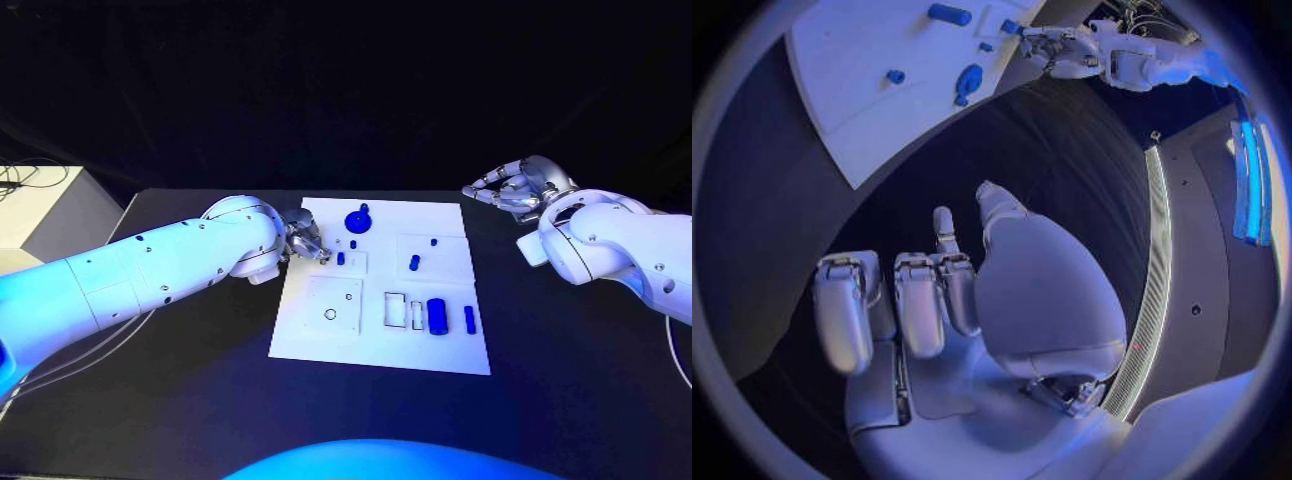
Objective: Assemble the parts on the task board
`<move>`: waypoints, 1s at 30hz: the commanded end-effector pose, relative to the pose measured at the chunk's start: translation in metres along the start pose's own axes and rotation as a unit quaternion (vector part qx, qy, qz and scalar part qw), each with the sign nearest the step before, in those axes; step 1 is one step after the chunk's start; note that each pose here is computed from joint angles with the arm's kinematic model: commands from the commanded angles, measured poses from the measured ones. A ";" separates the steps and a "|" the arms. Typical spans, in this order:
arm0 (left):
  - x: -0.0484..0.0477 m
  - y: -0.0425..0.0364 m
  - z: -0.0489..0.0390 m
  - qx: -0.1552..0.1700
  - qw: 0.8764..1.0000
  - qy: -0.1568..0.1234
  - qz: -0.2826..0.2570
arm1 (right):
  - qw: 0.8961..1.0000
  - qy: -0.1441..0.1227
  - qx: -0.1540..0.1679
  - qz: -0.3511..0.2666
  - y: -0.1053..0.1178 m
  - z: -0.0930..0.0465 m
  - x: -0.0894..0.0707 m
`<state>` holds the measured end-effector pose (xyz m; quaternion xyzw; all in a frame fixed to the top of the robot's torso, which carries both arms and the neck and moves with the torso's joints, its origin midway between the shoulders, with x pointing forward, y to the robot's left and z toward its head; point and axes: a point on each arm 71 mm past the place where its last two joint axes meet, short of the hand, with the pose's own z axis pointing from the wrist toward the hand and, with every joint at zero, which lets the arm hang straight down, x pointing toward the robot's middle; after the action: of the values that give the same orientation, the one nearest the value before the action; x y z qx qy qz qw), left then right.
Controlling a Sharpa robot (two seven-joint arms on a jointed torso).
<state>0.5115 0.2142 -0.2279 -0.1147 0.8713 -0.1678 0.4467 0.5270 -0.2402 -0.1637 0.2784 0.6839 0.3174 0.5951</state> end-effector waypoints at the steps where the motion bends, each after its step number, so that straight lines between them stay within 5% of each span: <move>1: 0.0007 -0.0024 0.0007 0.004 1.000 -0.003 0.024 | 1.000 0.007 -0.005 -0.002 0.001 0.000 0.001; 30: 0.0062 0.0004 0.0048 -0.007 0.999 0.007 0.052 | 1.000 0.006 -0.004 -0.002 0.000 -0.001 0.001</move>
<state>0.5132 0.2136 -0.2321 -0.0806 0.8767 -0.1422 0.4525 0.5268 -0.2406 -0.1637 0.2784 0.6840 0.3173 0.5949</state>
